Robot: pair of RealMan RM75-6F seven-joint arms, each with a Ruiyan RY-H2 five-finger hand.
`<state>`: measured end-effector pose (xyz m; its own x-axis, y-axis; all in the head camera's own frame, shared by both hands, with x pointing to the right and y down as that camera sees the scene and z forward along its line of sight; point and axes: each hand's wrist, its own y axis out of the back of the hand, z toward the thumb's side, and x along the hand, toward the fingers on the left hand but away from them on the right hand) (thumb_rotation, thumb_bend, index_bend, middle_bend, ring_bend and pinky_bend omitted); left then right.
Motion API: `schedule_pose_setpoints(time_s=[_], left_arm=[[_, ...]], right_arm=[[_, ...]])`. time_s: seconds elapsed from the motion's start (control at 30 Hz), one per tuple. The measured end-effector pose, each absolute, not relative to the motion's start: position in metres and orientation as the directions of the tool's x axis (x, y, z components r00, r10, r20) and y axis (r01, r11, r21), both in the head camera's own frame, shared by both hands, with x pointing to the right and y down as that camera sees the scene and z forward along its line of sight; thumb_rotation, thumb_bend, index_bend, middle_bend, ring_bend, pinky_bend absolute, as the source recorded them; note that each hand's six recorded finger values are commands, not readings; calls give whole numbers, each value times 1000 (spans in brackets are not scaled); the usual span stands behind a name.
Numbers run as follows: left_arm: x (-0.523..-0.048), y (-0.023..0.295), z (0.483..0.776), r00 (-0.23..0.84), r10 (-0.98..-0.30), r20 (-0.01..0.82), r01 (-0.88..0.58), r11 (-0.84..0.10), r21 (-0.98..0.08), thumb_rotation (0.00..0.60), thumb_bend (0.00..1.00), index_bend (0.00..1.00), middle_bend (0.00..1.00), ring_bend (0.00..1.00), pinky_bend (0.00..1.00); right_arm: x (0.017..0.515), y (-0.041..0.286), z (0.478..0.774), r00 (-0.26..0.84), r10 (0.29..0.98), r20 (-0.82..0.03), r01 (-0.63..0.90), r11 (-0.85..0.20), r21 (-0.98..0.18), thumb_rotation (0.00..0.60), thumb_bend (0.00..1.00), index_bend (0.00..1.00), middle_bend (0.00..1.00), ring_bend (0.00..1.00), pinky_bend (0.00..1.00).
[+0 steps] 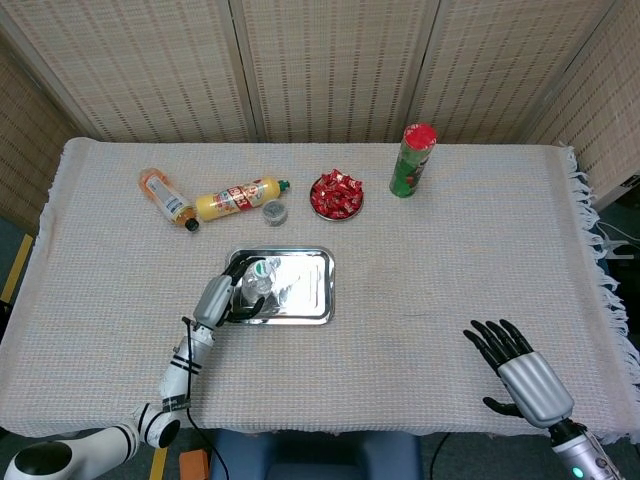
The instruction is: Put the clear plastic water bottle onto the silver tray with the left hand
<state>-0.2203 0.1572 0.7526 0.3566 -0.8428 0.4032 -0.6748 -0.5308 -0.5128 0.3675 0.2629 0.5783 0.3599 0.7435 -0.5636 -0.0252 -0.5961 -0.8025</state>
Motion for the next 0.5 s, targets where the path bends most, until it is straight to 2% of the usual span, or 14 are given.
schedule_pose_setpoints(time_s=[0.07, 0.17, 0.5], left_arm=[[-222, 157, 754, 350, -843, 408, -669, -530, -522, 600, 452, 0, 2, 0, 31], [-223, 156, 754, 345, -843, 413, -677, -528, -512, 600, 422, 0, 0, 0, 2], [-233, 158, 750, 373, -797, 475, -673, -585, -452, 600, 358, 0, 0, 0, 0]], right_arm=[[368, 263, 578, 360, 744, -563, -26, -595, -803, 600, 15, 0, 0, 0, 0], [367, 263, 578, 360, 744, -563, -27, -595, -803, 600, 15, 0, 0, 0, 0], [366, 264, 580, 359, 742, -566, -32, -597, -802, 600, 14, 0, 0, 0, 0]])
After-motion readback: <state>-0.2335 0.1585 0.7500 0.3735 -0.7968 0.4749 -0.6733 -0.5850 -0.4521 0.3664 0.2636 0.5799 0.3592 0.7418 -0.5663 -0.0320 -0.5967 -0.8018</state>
